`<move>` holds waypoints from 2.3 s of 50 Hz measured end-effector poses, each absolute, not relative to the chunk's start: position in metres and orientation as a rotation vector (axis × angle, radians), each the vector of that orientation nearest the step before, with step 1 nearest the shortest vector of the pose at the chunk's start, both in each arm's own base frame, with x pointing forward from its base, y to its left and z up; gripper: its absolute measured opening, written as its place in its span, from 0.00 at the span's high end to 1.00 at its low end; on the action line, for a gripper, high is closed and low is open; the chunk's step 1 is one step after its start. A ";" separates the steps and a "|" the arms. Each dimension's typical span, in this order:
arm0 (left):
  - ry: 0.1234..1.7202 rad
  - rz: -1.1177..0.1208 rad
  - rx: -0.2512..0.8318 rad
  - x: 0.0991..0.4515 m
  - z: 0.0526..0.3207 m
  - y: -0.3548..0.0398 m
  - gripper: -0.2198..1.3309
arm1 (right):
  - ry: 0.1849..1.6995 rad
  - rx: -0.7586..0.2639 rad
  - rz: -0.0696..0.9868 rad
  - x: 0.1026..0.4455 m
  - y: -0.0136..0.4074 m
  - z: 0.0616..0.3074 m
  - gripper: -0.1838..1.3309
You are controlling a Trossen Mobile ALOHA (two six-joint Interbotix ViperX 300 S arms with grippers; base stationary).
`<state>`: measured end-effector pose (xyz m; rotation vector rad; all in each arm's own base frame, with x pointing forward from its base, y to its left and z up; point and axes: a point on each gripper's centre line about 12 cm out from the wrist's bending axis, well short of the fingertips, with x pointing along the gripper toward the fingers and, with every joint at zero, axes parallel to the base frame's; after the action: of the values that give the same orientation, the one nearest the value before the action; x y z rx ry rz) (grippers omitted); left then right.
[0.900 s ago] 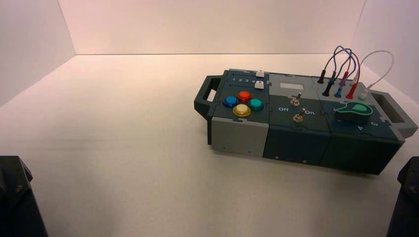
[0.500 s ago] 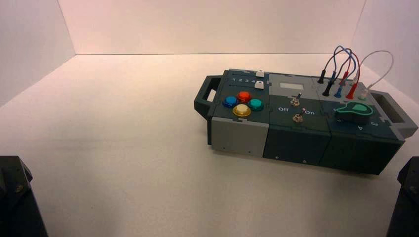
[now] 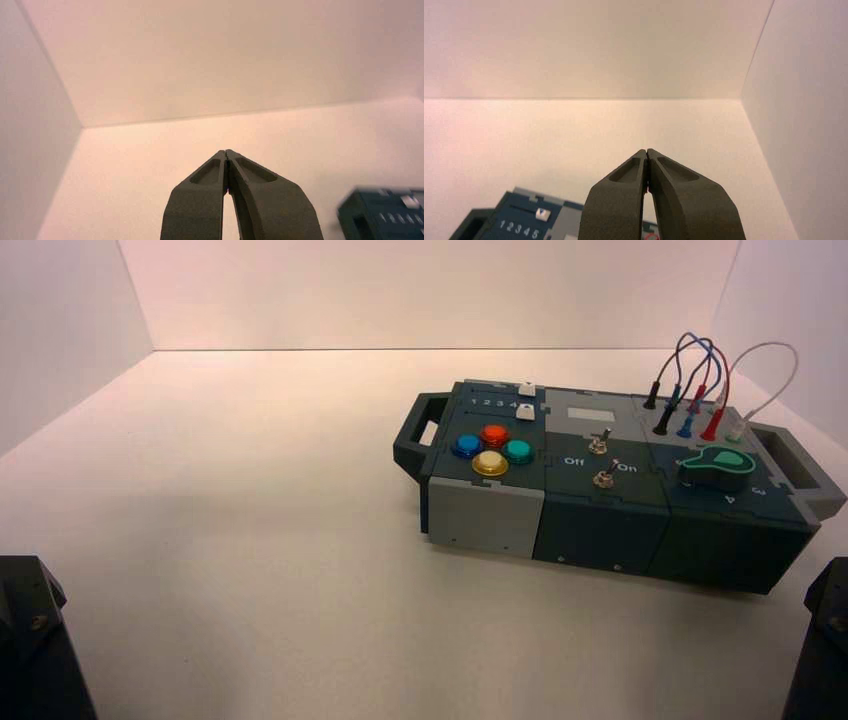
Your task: Move the top slider to position 4.
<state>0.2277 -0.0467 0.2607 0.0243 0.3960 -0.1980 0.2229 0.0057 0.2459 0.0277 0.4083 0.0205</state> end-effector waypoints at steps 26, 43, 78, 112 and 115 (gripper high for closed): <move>0.575 -0.273 0.080 0.267 0.237 -0.077 0.96 | 0.560 0.025 0.023 0.230 0.006 0.229 0.97; 0.646 -0.319 0.106 0.275 0.218 -0.094 0.96 | 0.766 0.028 0.054 0.249 0.016 0.201 0.97; 0.773 -0.485 0.217 0.268 0.185 -0.147 0.96 | 1.074 -0.086 0.237 0.277 0.076 0.154 0.97; 0.820 -0.509 0.237 0.266 0.170 -0.156 0.96 | 1.161 -0.098 0.306 0.300 0.116 0.127 0.97; 0.822 -0.510 0.237 0.266 0.170 -0.157 0.96 | 1.171 -0.102 0.316 0.300 0.121 0.124 0.97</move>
<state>0.2661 -0.1569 0.1699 0.2366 0.8218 -0.5104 0.3002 0.1210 0.1241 -0.1016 1.1707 0.3157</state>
